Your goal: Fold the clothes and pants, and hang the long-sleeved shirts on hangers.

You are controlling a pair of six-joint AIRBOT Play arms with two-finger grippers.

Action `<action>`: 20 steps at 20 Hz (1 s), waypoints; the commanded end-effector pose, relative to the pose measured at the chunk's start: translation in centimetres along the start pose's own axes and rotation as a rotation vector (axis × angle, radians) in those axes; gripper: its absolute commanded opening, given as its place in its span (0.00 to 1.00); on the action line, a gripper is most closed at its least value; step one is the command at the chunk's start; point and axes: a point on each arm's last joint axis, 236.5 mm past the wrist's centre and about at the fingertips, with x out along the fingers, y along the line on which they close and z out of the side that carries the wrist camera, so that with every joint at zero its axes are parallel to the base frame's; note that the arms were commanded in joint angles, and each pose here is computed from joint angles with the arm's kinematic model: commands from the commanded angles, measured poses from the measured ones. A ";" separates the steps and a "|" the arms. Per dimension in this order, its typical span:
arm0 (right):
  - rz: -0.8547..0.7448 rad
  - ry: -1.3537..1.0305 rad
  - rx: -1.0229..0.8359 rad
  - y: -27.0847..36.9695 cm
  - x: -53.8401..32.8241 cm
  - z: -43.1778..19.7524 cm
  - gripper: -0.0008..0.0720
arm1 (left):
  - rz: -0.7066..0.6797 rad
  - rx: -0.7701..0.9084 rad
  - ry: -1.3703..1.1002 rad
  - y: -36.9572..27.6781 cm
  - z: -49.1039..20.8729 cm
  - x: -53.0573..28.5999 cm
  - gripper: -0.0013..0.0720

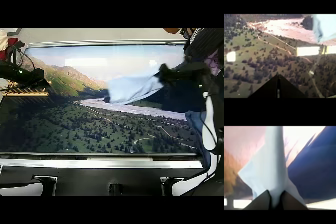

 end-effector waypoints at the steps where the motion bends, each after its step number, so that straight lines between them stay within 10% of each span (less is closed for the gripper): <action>1: -0.044 -0.191 0.079 -3.5 -5.2 7.1 0.06 | 0.000 -0.001 -0.001 0.0 0.0 0.0 0.04; 20: -0.526 -0.517 0.629 -19.0 -30.4 9.5 0.06 | -0.013 0.030 0.029 -1.8 -0.8 0.6 0.04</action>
